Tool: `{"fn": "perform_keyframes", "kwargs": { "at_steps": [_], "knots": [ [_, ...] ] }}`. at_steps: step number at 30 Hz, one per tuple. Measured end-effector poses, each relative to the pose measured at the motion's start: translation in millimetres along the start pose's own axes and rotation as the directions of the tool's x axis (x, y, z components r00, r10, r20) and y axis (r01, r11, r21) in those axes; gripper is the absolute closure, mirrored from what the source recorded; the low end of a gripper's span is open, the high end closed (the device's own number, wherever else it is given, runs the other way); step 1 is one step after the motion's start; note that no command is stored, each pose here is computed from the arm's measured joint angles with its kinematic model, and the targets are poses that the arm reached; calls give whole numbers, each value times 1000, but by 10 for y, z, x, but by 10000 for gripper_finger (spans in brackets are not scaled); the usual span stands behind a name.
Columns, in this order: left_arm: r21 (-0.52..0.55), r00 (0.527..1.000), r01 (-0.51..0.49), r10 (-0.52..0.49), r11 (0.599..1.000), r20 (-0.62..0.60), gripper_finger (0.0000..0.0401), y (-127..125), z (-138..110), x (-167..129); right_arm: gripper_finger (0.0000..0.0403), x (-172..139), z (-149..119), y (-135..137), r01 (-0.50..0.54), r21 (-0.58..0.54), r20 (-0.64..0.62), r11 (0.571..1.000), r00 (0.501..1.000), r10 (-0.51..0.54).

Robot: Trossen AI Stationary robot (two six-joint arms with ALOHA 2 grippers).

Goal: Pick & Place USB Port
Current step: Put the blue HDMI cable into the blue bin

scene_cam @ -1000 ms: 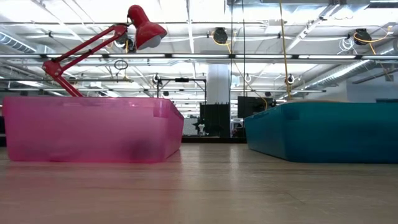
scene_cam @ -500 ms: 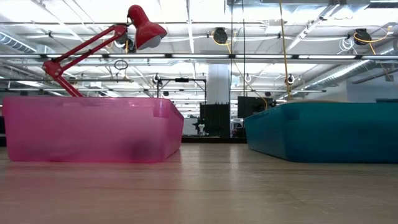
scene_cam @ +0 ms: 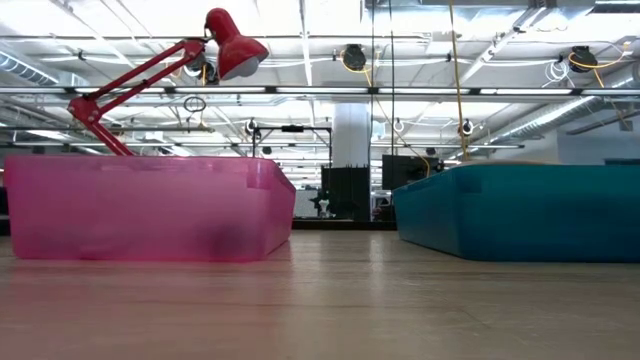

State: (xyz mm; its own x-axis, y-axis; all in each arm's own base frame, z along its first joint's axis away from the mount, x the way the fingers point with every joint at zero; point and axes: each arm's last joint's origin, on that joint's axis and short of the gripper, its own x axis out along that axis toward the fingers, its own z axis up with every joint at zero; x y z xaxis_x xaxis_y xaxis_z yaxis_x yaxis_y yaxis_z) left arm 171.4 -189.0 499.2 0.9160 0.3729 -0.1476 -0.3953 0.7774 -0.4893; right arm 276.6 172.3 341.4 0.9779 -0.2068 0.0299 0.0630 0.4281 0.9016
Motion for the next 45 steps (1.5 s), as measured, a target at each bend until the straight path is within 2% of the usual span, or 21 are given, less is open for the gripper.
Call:
{"fn": "perform_keyframes", "kwargs": {
  "at_steps": [2,4,8,12,16,19,22,24,27,32,37,45],
  "knots": [
    [9,999,14,-15,1000,31,302,3,10,-132,372,-121,-7,-80,131,-51,28,990,991,-129],
    [13,998,29,-29,1000,50,309,-11,-10,-235,372,-235,16,-181,245,-55,71,968,968,-241],
    [24,998,30,-32,999,58,321,-63,-103,-260,372,-454,149,-341,386,-85,109,919,920,-377],
    [45,999,24,-26,999,43,335,-114,-203,-208,372,-519,313,-464,480,-192,41,856,875,-482],
    [41,1000,26,-26,999,3,352,-130,-238,-128,372,-484,446,-607,559,-293,-92,776,791,-605],
    [39,999,27,-26,999,-27,367,-125,-243,-79,372,-439,467,-648,543,-354,-232,761,737,-634],
    [38,998,24,-22,999,-56,381,-109,-263,-39,372,-398,444,-620,468,-385,-366,796,714,-597],
    [41,998,21,-19,999,-63,391,-103,-286,-21,372,-380,427,-586,419,-391,-406,820,721,-562],
    [44,998,19,-17,999,-65,398,-102,-315,-17,372,-372,417,-555,386,-380,-434,841,728,-531],
    [32,998,18,-16,999,-66,390,-101,-326,-14,372,-399,406,-572,398,-396,-439,828,710,-551],
    [31,998,19,-17,999,-66,398,-102,-327,-17,372,-404,399,-574,393,-397,-460,830,697,-550],
    [20,997,21,-20,1000,-70,394,-106,-328,-17,372,-450,351,-756,442,-434,-455,785,645,-614]
  ]
}}
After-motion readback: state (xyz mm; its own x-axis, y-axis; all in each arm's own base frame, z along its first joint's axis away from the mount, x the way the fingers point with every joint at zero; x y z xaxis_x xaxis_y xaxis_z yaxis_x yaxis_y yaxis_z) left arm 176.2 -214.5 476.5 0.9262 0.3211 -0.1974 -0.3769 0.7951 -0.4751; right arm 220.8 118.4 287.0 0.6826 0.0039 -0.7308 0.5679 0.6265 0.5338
